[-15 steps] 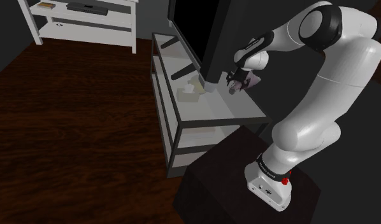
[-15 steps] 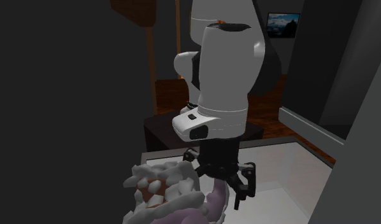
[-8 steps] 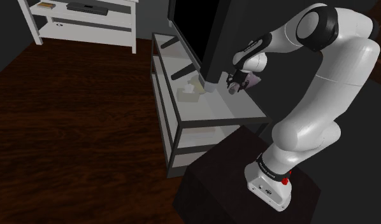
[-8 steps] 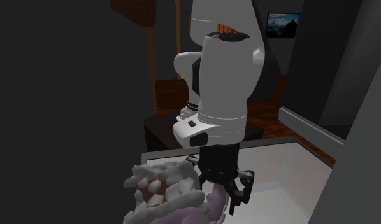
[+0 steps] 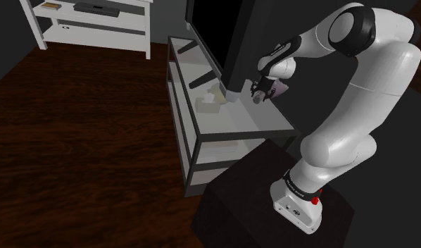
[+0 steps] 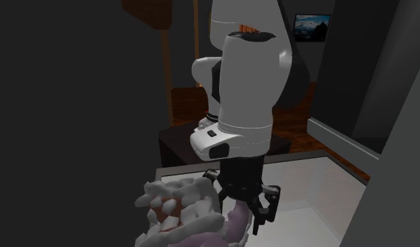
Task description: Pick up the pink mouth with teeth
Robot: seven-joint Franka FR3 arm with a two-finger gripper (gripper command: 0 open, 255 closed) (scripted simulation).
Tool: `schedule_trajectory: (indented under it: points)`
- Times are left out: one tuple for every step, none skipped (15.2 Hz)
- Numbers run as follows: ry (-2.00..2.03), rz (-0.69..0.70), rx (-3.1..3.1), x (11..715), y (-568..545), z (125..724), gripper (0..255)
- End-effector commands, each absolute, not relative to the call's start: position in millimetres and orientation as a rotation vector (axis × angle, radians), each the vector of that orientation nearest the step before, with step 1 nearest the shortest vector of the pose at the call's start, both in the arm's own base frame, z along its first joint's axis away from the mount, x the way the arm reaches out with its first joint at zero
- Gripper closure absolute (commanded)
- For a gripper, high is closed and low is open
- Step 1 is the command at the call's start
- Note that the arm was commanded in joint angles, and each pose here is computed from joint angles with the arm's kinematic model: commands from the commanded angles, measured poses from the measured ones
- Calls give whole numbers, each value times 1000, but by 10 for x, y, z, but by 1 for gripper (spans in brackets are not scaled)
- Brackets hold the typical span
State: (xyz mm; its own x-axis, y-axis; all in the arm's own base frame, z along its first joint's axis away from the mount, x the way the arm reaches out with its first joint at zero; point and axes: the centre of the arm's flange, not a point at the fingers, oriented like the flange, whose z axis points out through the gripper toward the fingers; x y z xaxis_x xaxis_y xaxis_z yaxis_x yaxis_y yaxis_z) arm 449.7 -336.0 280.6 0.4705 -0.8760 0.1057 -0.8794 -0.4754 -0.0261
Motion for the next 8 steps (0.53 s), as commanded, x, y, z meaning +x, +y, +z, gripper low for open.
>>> schedule_trajectory:
  points:
    - [-1592,168,2665,4500,-3365,2911,255]
    - [-1592,168,2665,4500,-3365,2963,255]
    - [-1592,168,2665,4500,-3365,3016,255]
    - [-1592,168,2665,4500,-3365,3069,255]
    - [-1592,168,2665,4500,-3365,3122,255]
    - [-1592,168,2665,4500,-3365,3175,255]
    - [-1592,168,2665,4500,-3365,3227,255]
    - [-1592,168,2665,4500,-3365,3280,255]
